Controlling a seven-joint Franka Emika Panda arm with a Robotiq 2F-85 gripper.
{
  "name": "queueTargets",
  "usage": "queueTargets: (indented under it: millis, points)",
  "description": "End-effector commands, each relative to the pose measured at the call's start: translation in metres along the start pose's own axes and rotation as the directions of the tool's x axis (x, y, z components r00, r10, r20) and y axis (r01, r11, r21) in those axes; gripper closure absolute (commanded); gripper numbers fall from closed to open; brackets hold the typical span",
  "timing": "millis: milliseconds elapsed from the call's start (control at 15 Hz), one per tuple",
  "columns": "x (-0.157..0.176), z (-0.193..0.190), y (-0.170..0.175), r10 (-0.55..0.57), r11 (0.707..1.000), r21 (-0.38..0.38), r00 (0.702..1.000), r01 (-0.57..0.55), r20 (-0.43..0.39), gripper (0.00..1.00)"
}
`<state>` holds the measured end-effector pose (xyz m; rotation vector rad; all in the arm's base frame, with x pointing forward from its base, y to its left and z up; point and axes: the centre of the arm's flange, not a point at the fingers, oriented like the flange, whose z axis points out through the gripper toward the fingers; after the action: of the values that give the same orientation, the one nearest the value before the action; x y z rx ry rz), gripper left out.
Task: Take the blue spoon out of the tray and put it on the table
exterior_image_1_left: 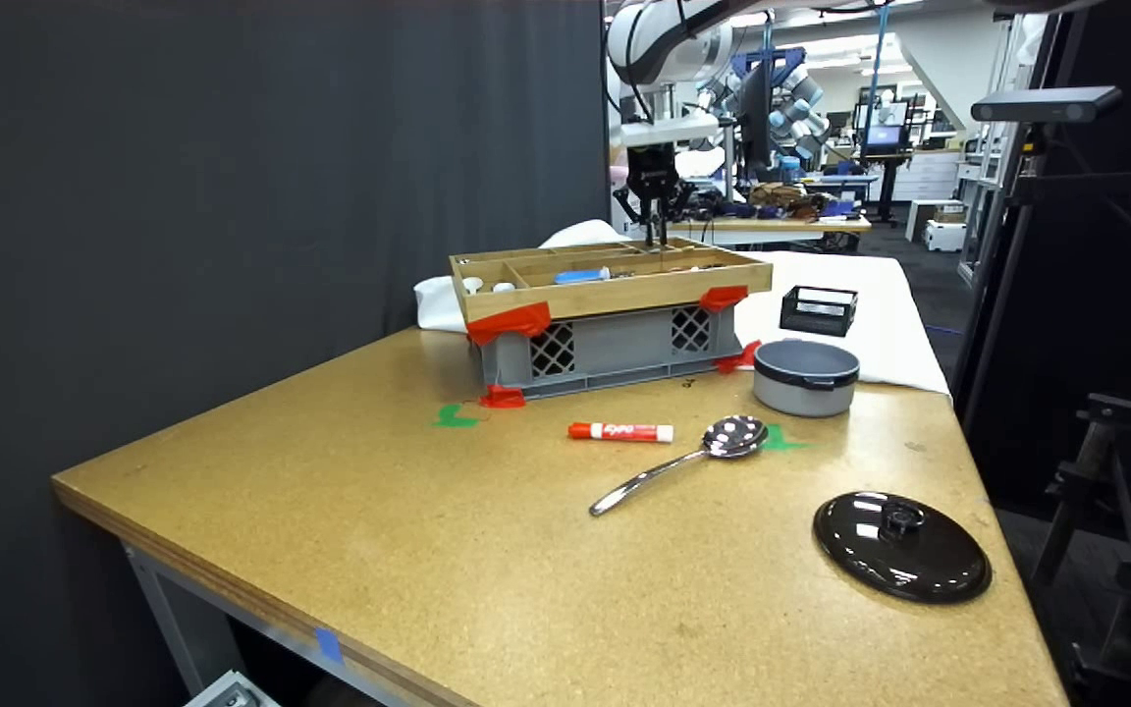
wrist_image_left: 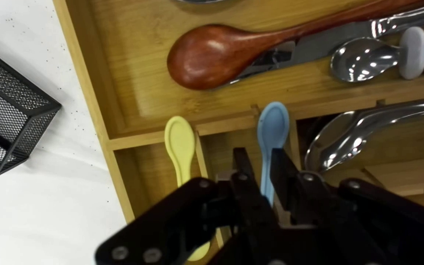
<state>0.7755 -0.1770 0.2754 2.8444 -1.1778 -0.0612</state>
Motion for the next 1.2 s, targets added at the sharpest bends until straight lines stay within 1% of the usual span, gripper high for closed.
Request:
queueTargets:
  millis: [0, 67, 133, 467, 733, 800, 867, 933, 1000, 1133]
  points:
    - [0.037, -0.010, -0.021, 0.023, 0.999, 0.022, 1.000, -0.024, 0.019, 0.68]
    - [0.039, -0.010, -0.022, 0.025, 0.999, 0.023, 1.000, -0.026, 0.016, 0.71]
    - [0.041, -0.009, -0.024, 0.029, 0.999, 0.022, 0.999, -0.029, 0.016, 0.70]
    - [0.048, 0.005, -0.031, 0.049, 0.999, 0.006, 0.999, -0.049, 0.023, 0.74]
    - [0.055, 0.009, -0.032, 0.070, 0.998, 0.003, 0.997, -0.070, 0.021, 0.68]
    - [0.056, 0.009, -0.031, 0.074, 0.997, 0.004, 0.997, -0.074, 0.021, 0.76]
    - [0.056, 0.009, -0.031, 0.077, 0.997, 0.005, 0.997, -0.077, 0.020, 0.75]
    - [0.057, 0.009, -0.031, 0.081, 0.997, 0.010, 0.997, -0.081, 0.017, 0.72]
    - [0.058, 0.009, -0.031, 0.085, 0.996, 0.018, 0.996, -0.085, 0.016, 0.76]
    - [0.057, 0.006, -0.033, 0.086, 0.996, 0.030, 0.996, -0.086, 0.011, 0.76]
